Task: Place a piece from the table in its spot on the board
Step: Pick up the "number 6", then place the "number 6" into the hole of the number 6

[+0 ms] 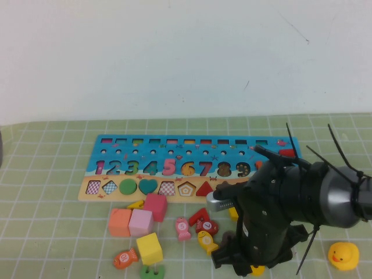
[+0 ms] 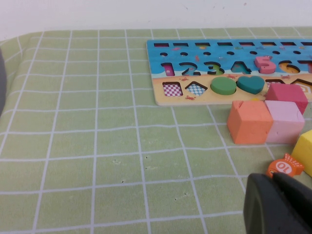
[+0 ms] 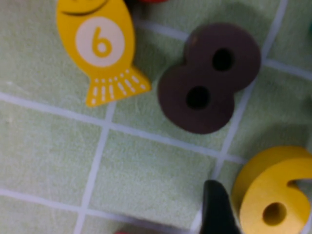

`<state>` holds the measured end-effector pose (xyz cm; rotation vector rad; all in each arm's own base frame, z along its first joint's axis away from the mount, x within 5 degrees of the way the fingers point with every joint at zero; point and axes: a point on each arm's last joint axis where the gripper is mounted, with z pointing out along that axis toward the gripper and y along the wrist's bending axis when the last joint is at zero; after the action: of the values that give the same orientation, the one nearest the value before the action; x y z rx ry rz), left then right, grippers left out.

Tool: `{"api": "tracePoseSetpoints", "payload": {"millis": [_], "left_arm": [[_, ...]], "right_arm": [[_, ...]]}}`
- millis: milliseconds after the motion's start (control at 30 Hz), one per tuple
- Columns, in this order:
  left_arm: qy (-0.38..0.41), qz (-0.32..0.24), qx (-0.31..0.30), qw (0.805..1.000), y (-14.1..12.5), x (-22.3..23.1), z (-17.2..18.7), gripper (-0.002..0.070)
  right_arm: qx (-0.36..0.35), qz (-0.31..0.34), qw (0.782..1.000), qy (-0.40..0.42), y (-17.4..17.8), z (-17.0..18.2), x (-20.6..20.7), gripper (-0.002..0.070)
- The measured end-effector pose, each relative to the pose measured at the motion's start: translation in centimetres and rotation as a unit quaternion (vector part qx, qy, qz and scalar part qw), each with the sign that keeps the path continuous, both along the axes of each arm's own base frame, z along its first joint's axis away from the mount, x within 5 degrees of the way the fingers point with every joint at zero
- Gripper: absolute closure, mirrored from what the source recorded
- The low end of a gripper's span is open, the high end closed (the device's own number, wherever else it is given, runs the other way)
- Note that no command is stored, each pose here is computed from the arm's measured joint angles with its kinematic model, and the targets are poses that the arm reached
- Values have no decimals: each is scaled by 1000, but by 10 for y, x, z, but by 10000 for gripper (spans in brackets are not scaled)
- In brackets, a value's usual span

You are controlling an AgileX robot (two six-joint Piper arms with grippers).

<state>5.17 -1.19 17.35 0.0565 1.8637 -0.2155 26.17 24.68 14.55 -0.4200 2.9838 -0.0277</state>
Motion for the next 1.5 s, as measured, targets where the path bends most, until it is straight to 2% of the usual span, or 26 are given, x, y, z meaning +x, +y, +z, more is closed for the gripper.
{"api": "tracePoseSetpoints", "payload": {"millis": [200,400,567,967,1233,1500], "left_arm": [[0,0,0,1000,0,0,0,676],[0,0,0,1000,0,0,0,676],[0,0,0,1000,0,0,0,676],[0,0,0,1000,0,0,0,676],[0,0,0,1000,0,0,0,676],[0,0,0,1000,0,0,0,676]], "right_arm": [[-2,0,1000,4,0,-3,0,292],[-2,1,1000,3,0,-3,0,400],[0,3,1000,1,5,7,5,400],[37,83,994,-55,42,76,42,400],[22,90,995,-44,78,67,80,400],[64,64,994,-62,104,58,120,400]]}}
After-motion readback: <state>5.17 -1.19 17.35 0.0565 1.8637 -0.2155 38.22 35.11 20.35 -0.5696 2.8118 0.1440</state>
